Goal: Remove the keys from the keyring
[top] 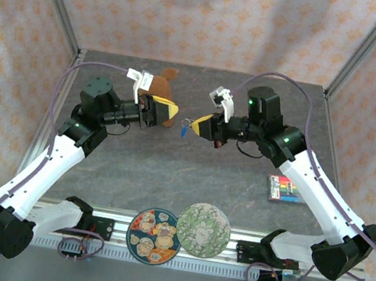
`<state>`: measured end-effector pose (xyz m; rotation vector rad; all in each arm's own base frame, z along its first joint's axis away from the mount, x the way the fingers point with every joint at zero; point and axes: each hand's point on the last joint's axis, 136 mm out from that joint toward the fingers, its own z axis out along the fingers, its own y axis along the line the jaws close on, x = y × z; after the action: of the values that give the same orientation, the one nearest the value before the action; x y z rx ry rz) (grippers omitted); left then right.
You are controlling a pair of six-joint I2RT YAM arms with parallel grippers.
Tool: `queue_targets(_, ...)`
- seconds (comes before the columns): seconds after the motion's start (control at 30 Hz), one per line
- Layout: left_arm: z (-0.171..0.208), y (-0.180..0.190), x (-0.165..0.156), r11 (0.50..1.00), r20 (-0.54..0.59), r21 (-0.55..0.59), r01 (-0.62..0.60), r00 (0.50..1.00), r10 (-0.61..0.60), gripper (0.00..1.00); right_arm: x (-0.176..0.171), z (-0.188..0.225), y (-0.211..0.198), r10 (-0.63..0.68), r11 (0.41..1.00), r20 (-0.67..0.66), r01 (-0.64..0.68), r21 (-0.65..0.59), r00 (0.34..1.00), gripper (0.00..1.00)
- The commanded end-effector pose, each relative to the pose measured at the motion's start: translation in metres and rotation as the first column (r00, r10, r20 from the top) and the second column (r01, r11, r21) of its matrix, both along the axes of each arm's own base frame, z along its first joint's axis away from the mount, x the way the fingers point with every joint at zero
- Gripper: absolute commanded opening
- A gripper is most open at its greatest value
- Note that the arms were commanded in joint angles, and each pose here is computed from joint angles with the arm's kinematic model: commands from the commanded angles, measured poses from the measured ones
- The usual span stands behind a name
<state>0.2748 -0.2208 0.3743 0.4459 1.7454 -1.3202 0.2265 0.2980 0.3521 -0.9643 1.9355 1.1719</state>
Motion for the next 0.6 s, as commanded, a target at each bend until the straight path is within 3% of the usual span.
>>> queue_targets(0.0, 0.008, -0.003, -0.011, 0.997, 0.043, 0.049, 0.059, 0.997, -0.061, 0.41, -0.002, 0.014, -0.001, 0.012, 1.000, 0.029, -0.012, 0.007, 1.000, 0.00)
queue_targets(0.23, -0.003, -0.019, -0.025, 0.979, 0.012, 0.109, 0.172, 0.985, -0.174, 0.46, 0.000, 0.012, 0.002, 0.029, 1.000, 0.016, -0.029, -0.008, 0.999, 0.00)
queue_targets(0.57, -0.013, -0.029, -0.033, 0.962, -0.005, 0.166, 0.219, 0.975, -0.221, 0.49, -0.003, 0.013, 0.006, 0.063, 0.998, -0.006, -0.063, -0.005, 0.998, 0.00)
